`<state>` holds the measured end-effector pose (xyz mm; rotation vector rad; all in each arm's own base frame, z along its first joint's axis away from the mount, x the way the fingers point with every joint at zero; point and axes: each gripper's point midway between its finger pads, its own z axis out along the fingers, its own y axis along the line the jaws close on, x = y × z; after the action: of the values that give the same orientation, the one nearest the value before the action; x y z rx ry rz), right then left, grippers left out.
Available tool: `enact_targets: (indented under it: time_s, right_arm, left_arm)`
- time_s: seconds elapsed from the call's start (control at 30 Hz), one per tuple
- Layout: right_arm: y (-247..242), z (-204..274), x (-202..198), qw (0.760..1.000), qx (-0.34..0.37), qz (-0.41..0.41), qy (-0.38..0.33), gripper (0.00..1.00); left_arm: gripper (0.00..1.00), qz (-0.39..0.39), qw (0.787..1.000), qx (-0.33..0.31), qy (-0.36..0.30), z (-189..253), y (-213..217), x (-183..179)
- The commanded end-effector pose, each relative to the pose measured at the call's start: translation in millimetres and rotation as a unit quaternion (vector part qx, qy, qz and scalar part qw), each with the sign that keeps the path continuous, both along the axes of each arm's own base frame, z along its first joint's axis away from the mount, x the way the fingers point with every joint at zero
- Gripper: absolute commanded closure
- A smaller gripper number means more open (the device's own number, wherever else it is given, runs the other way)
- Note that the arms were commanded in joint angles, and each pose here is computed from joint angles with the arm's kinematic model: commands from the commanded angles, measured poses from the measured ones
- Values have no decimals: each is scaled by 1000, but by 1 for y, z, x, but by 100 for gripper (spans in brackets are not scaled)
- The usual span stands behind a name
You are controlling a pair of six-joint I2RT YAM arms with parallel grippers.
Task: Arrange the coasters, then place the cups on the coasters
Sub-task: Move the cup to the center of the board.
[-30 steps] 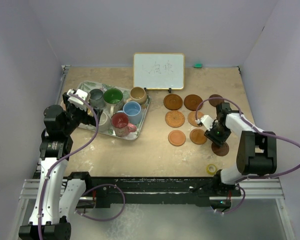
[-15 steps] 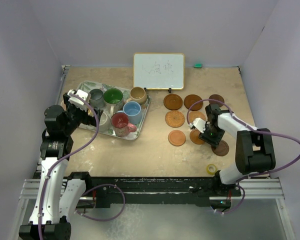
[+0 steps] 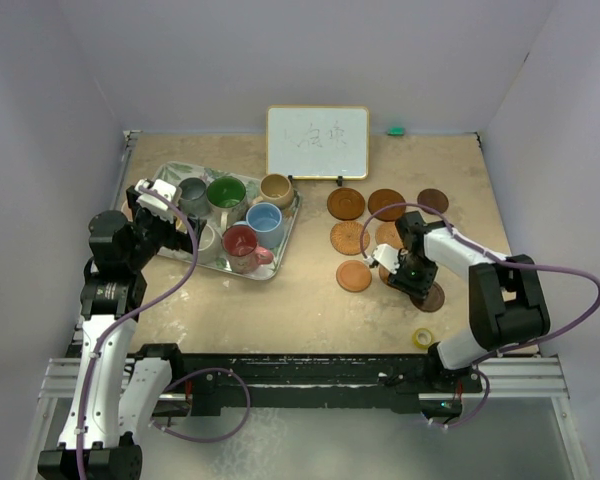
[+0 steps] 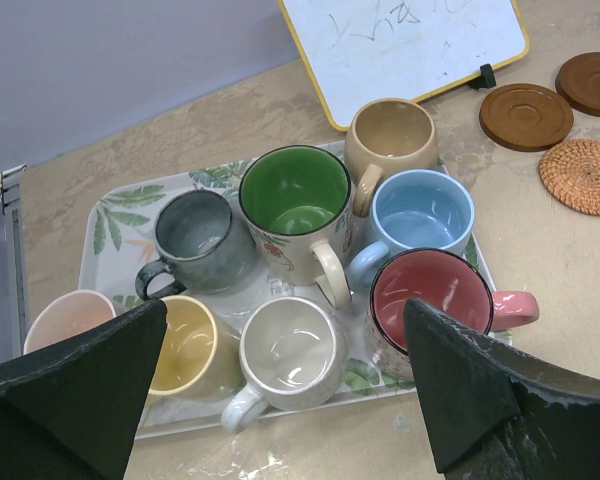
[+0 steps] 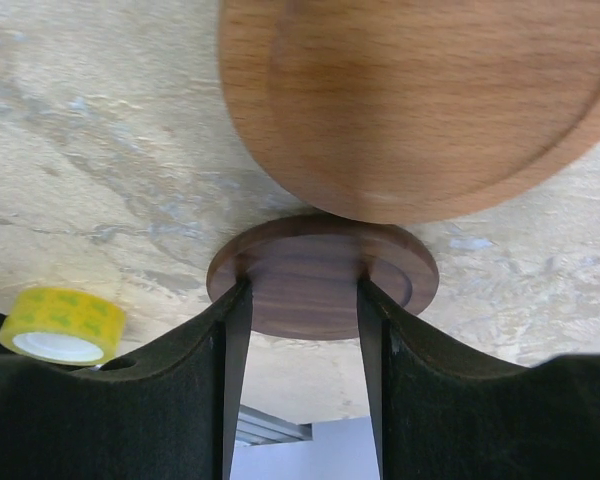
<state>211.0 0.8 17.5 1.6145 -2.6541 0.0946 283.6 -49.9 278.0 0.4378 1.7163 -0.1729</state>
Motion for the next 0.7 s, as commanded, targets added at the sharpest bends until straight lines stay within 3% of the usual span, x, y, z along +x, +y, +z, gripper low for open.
enact_targets:
  time_s: [0.0,0.67]
  right_arm:
    - [14,-6,-31,998,24,3,62,51]
    - [41,-4,-48,992,45,40,109,51]
  left_arm:
    - [1,-6,1000,4,-30,13,0,1]
    - [1,0,1000,4,-30,13,2,1]
